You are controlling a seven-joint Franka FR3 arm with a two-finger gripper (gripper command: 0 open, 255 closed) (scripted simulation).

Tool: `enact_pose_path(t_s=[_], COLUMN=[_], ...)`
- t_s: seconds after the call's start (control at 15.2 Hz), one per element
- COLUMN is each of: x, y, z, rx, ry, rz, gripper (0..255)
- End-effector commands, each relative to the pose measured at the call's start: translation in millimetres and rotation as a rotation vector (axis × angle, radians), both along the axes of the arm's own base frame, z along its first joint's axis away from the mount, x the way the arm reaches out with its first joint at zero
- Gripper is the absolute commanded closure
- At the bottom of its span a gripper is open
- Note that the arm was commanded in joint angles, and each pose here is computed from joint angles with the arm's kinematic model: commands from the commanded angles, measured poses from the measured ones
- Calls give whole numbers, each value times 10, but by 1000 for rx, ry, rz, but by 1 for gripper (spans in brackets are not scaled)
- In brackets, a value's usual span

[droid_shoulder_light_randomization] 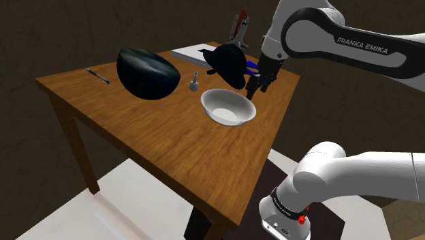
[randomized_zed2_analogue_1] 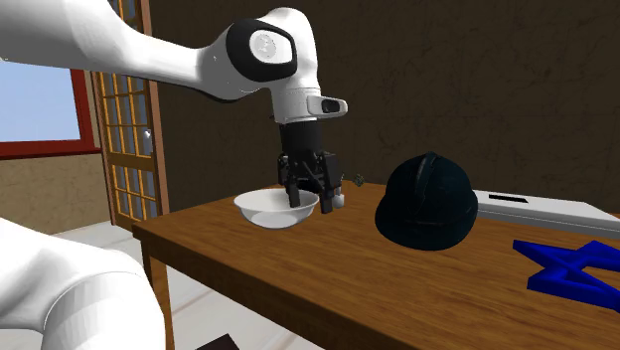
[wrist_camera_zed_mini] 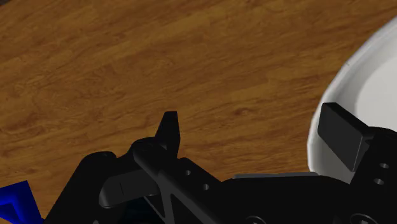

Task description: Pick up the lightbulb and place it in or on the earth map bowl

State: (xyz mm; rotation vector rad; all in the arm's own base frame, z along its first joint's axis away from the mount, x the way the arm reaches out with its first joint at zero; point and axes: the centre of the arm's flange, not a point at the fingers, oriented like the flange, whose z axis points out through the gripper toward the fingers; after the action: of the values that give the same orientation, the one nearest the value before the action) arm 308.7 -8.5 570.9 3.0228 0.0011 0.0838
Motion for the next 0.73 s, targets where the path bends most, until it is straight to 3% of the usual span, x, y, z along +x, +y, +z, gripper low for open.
enact_pose_path(t_s=[0.0, 0.66], x=[0, 1026], y=[0, 594], z=[0, 21], rx=[0, 74], ry=[0, -50], rz=[0, 47], gripper=[0, 0])
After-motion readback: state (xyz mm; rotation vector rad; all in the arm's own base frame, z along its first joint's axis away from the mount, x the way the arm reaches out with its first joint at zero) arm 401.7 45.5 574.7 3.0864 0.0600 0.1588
